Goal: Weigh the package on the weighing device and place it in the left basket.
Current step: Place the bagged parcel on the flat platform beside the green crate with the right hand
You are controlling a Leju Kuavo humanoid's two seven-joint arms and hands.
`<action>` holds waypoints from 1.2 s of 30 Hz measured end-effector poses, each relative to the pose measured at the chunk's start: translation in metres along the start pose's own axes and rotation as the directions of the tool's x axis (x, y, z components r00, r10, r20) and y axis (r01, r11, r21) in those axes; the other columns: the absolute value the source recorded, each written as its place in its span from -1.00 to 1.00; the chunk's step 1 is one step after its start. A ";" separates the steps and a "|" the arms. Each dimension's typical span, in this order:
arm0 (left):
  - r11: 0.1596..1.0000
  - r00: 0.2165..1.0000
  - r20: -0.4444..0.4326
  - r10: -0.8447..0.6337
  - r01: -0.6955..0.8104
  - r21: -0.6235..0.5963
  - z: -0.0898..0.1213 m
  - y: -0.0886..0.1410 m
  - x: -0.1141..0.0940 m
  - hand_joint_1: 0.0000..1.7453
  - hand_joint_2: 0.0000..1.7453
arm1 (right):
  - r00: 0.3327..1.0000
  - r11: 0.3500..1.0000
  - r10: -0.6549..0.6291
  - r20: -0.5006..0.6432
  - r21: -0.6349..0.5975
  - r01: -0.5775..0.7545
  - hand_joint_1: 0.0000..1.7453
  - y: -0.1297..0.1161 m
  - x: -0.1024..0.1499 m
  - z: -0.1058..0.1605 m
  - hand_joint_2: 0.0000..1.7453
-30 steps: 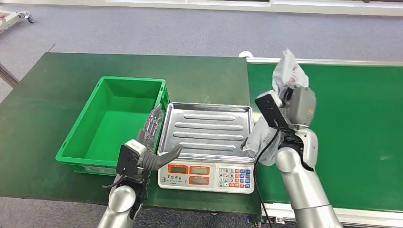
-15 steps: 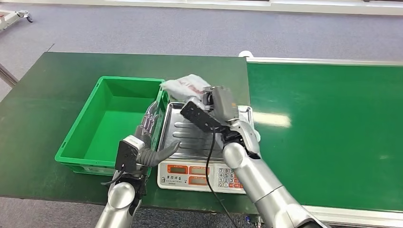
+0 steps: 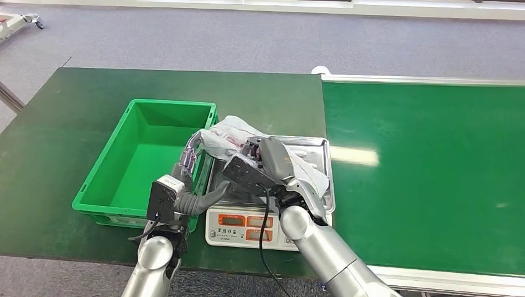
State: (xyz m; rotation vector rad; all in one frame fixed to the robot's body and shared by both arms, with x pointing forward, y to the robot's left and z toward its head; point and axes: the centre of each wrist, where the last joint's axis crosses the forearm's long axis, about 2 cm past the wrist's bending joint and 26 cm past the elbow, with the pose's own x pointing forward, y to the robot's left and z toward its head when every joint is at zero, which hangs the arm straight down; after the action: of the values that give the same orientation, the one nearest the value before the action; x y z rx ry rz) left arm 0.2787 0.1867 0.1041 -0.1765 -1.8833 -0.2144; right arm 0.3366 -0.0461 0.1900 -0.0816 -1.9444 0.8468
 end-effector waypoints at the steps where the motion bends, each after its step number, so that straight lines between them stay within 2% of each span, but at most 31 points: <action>1: 1.000 1.000 0.000 0.000 0.000 0.000 0.000 0.000 0.000 -1.00 1.00 | 1.000 1.000 -0.002 -0.001 0.001 0.002 -0.96 0.001 -0.001 0.001 1.00; 11: 1.000 1.000 -0.004 -0.027 0.027 0.017 0.003 0.002 -0.001 -1.00 1.00 | 0.998 0.998 -0.067 0.004 -0.013 0.067 -1.00 0.001 -0.003 0.010 1.00; 16: 0.997 0.997 -0.004 -0.073 0.074 0.037 0.005 0.007 -0.001 -1.00 1.00 | 0.963 0.961 -0.267 0.029 -0.061 0.268 -1.00 -0.010 -0.012 0.028 1.00; 18: 0.996 0.996 -0.004 -0.084 0.084 0.042 0.005 0.008 -0.001 -1.00 1.00 | 0.951 0.947 -0.307 0.041 -0.083 0.309 -1.00 -0.017 -0.016 0.033 1.00; 32: 0.995 0.996 -0.002 -0.093 0.093 0.046 0.004 0.010 -0.001 -1.00 1.00 | 0.949 0.943 -0.307 0.070 -0.114 0.313 -1.00 -0.031 -0.019 0.045 1.00; 34: 0.994 0.995 0.000 -0.100 0.100 0.048 0.004 0.010 -0.001 -1.00 1.00 | 0.940 0.934 -0.334 0.075 -0.108 0.340 -1.00 -0.032 -0.019 0.046 1.00; 36: 0.992 0.993 0.009 -0.118 0.118 0.053 0.003 0.011 -0.001 -1.00 1.00 | 0.901 0.897 -0.424 0.098 -0.093 0.432 -1.00 -0.032 -0.022 0.050 1.00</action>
State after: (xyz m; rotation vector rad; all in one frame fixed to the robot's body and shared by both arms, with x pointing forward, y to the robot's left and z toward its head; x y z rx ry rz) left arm 0.2785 0.1976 0.1033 -0.0307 -1.9107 -0.2448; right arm 0.3169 -0.1054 0.1778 0.3088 -1.9750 0.4509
